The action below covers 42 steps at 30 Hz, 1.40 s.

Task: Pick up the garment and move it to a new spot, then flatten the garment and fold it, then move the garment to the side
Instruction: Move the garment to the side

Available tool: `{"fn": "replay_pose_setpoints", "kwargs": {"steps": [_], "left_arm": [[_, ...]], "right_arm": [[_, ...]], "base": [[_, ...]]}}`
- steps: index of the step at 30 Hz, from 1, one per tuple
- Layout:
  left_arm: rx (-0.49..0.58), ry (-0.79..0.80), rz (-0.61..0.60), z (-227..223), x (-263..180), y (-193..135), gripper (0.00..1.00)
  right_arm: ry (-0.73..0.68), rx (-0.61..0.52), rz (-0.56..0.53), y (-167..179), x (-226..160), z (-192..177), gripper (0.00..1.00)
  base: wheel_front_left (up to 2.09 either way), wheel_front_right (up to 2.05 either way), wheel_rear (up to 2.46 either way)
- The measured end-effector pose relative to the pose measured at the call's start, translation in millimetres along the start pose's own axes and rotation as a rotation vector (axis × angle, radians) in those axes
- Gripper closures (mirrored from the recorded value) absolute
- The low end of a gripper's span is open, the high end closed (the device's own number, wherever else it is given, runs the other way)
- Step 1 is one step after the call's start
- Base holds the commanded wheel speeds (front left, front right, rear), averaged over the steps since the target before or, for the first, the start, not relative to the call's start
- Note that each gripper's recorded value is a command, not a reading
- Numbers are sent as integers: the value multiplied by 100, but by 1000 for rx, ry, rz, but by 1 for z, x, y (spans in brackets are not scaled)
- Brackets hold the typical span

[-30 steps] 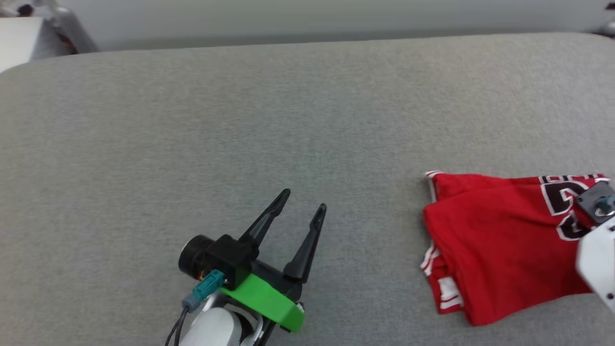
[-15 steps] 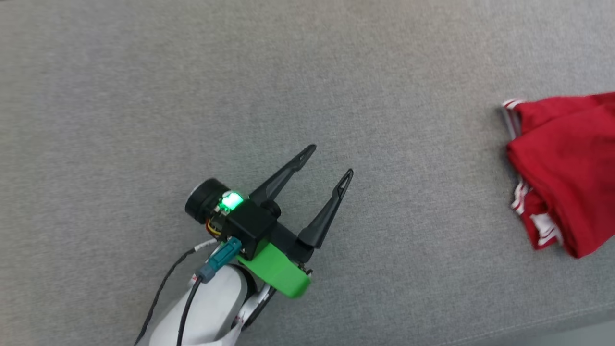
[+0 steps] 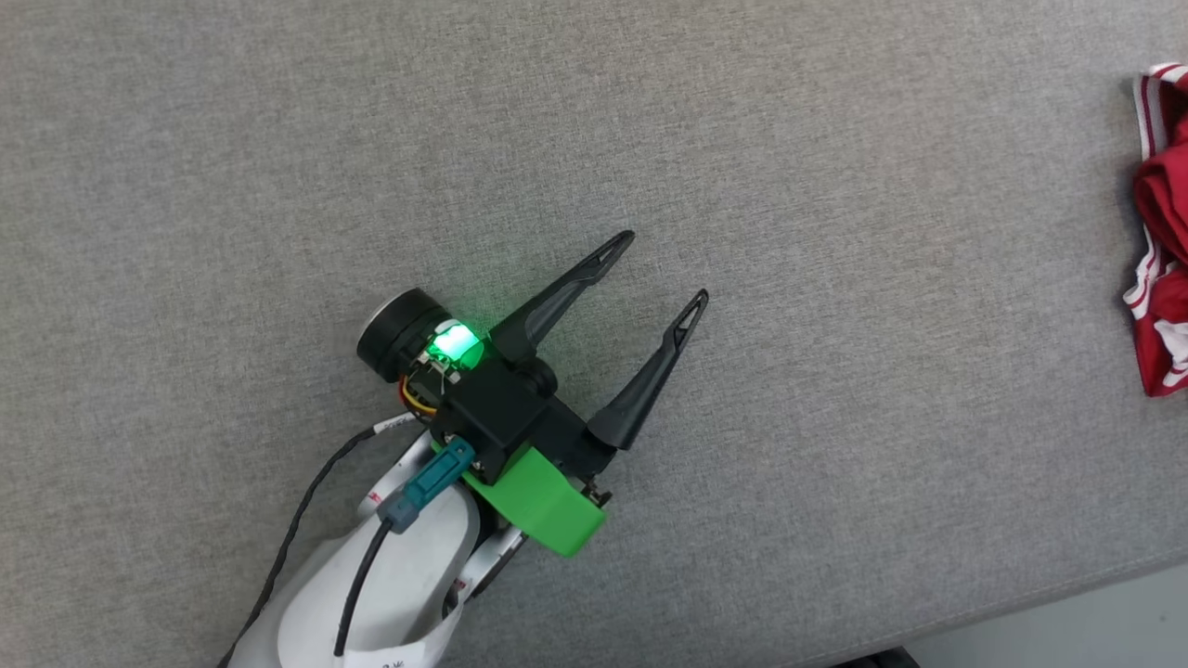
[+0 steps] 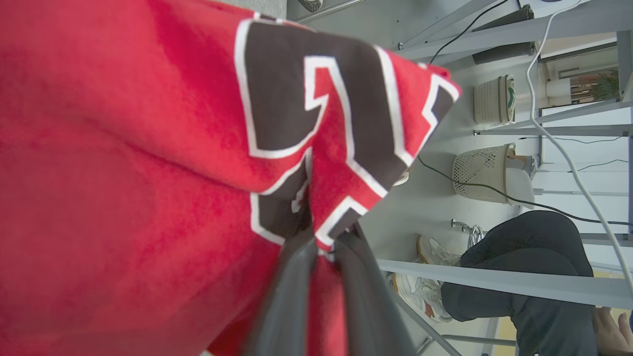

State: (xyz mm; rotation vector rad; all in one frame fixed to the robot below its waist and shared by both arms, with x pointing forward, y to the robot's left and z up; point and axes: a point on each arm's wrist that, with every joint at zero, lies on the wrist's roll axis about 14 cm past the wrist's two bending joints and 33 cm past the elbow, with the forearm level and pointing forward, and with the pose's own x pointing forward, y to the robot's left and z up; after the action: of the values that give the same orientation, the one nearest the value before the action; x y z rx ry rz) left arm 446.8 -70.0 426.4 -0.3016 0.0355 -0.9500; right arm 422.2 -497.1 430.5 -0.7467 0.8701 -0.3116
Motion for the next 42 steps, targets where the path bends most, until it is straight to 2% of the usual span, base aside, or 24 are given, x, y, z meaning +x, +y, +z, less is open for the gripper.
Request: {"fn": "replay_pose_setpoints", "kwargs": {"steps": [3, 4, 5, 14, 22, 32, 34, 36, 42], "left_arm": [[-12, 3, -1, -4, 0, 0, 0], [-11, 1, 8, -2, -2, 2, 0], [-9, -1, 10, -1, -2, 2, 0], [13, -36, 35, 25, -3, -4, 0], [27, -28, 138, 42, -32, -4, 0], [124, -133, 401, 103, -92, 30, 0], [153, -164, 436, 117, -103, 31, 0], [229, -160, 446, 126, -112, 28, 0], [256, -196, 542, 141, -144, 25, 0]], "right_arm": [[-3, 5, -8, 3, 7, 2, 100], [-10, 14, -21, 2, 12, 6, 16], [-18, 22, -26, 2, 13, 8, 0], [-120, 62, -55, -8, -1, 31, 0], [-334, 133, -27, -10, -38, 81, 0], [-714, 317, 102, 26, -124, 154, 0], [-773, 349, 116, 31, -141, 161, 0], [-829, 400, 145, 42, -157, 168, 0], [-984, 566, 252, 81, -204, 186, 0]], "base": [[0, 0, 0], [0, 0, 0], [0, 0, 0], [0, 0, 0], [0, 0, 0], [0, 0, 0], [0, 0, 0], [0, 0, 0], [0, 0, 0]]}}
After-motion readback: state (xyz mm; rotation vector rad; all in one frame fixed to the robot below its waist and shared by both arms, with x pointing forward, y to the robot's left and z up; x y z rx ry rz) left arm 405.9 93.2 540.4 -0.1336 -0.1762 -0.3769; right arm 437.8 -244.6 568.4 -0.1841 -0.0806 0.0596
